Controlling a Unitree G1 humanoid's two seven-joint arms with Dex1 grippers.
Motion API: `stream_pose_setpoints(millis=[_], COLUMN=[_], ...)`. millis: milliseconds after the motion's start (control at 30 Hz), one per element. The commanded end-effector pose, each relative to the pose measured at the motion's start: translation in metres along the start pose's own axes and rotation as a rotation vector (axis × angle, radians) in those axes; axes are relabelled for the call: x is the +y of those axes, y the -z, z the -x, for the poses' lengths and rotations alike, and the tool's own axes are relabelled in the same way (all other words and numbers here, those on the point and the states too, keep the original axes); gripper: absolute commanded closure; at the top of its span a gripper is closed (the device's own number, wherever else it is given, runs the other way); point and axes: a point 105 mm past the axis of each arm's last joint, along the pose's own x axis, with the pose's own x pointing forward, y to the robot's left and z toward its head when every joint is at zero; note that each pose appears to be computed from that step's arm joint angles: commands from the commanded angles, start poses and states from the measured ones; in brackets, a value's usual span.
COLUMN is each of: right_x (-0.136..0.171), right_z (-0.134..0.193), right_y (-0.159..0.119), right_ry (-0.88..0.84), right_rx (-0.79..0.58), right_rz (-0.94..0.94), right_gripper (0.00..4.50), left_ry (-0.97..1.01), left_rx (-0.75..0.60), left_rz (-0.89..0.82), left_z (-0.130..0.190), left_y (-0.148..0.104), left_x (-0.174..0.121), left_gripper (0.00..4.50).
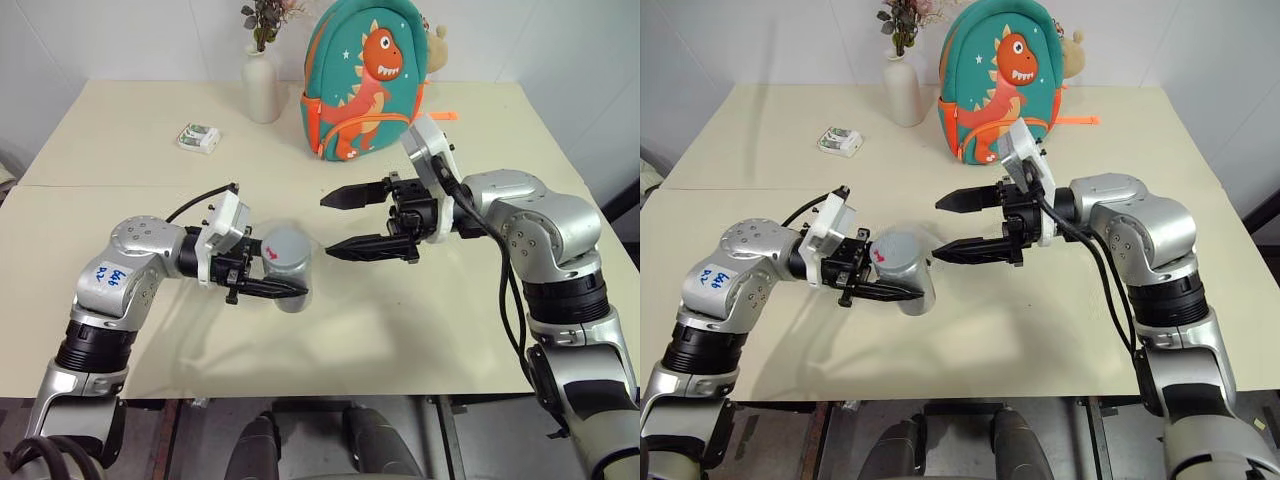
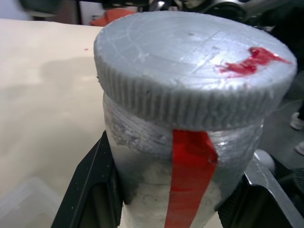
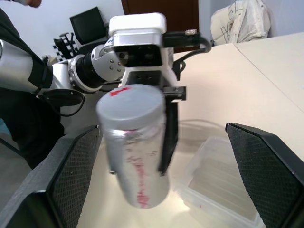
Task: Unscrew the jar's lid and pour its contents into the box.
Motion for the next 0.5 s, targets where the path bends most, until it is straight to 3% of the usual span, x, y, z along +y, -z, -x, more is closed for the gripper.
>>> stream_pose_setpoints(millis=[33, 233, 500], right_x=[0.007, -0.016, -0.017], right_z=[-0.012, -0.029, -0.041], right_y=[-0.011, -0.01, -0.011], right_ry=[0.013, 0.173, 0.173], right_rx=[-0.027, -0.021, -0.046], right_rz=[0.069, 0.11, 0.084], right_gripper=[0.02, 0.02, 0.02], left_ry=[-0.061, -0.081, -0.088], left_rx=[0.0, -0.008, -0.009], left_rz=[-0.05, -0.058, -0.05], left_z=[0.001, -0.009, -0.012], left_y=[-0.008, -0.015, -0.014], left_x=[0.008, 0.012, 0.012], left_gripper=[2.51, 2.51, 2.51])
